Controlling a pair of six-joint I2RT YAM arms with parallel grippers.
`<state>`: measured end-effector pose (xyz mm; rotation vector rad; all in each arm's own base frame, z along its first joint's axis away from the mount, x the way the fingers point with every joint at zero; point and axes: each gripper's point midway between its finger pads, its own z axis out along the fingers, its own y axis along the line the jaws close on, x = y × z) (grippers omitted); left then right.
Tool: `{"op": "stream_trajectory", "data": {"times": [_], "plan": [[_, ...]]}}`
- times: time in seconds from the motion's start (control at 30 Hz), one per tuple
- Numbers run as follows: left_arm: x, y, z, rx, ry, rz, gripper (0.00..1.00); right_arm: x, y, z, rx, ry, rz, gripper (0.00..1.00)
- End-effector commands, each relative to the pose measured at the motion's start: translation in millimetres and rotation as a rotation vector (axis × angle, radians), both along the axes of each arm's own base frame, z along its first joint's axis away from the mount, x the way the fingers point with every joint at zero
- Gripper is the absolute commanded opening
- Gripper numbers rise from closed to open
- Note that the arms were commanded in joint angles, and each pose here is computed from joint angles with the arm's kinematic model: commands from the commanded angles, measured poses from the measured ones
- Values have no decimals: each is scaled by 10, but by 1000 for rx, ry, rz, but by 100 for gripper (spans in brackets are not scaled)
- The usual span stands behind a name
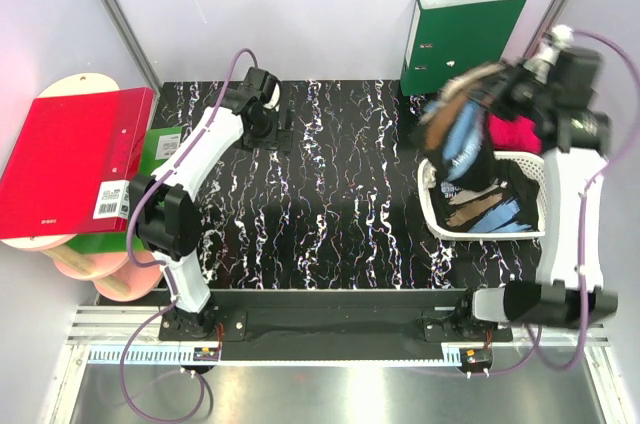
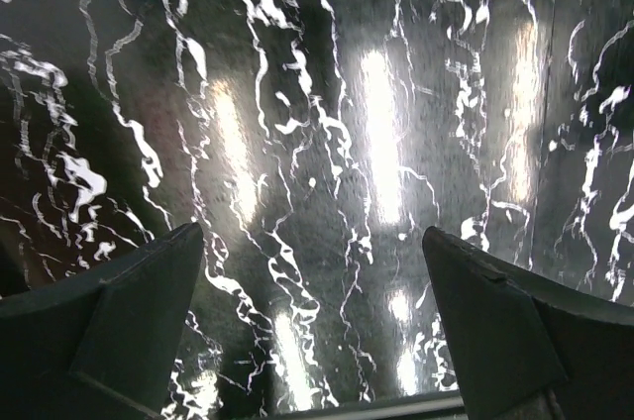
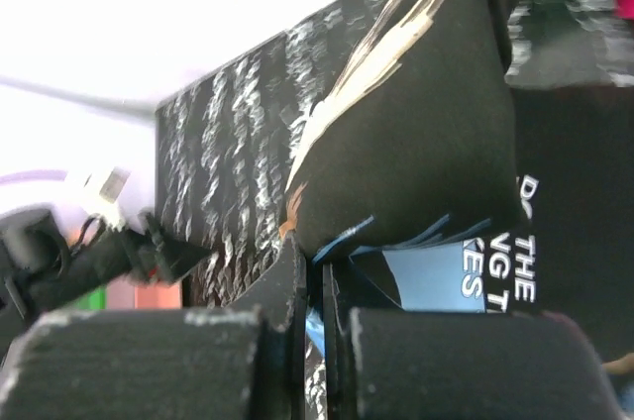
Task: Fold and stack the t-shirts
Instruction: Move the tshirt to the center of the board
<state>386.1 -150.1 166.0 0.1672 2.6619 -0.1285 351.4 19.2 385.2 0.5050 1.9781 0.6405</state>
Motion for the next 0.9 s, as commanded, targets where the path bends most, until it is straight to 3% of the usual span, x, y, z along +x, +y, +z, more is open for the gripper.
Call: {"op": "stream_trajectory", "data": {"times": [0.0, 0.17, 0.27, 0.43, 0.57, 0.63, 0.67, 0.7, 0.77, 0.8, 0.87], "plan": [[93, 86, 287, 6, -104, 79, 99, 395, 715, 265, 11, -85, 206, 0], [147, 188, 429, 31, -159, 137, 99, 584, 1611, 100, 3, -53, 418, 0], [196, 214, 534, 37, -191, 155, 99, 644, 1920, -231, 50, 53, 487, 0], [233, 215, 562, 33, -194, 168, 99, 452, 2119, -1027, 91, 278, 551, 0], [251, 195, 540, 33, -188, 155, 99, 182, 1997, -2074, 57, 569, 508, 0], [261, 179, 537, 30, -184, 147, 99, 93, 1862, -2517, -2, 699, 445, 16], [270, 167, 548, 25, -187, 145, 99, 86, 1809, -2599, -37, 717, 438, 33], [277, 153, 559, 20, -187, 140, 99, 132, 1682, -2659, -105, 722, 383, 59], [263, 45, 537, -27, -167, 107, 99, 235, 1598, -2439, -186, 638, 347, 90], [255, -29, 512, -60, -155, 84, 99, 333, 1492, -2176, -238, 539, 294, 99], [196, -385, 471, -203, -114, -32, 99, 452, 1416, -1833, -272, 421, 259, 100]]}}
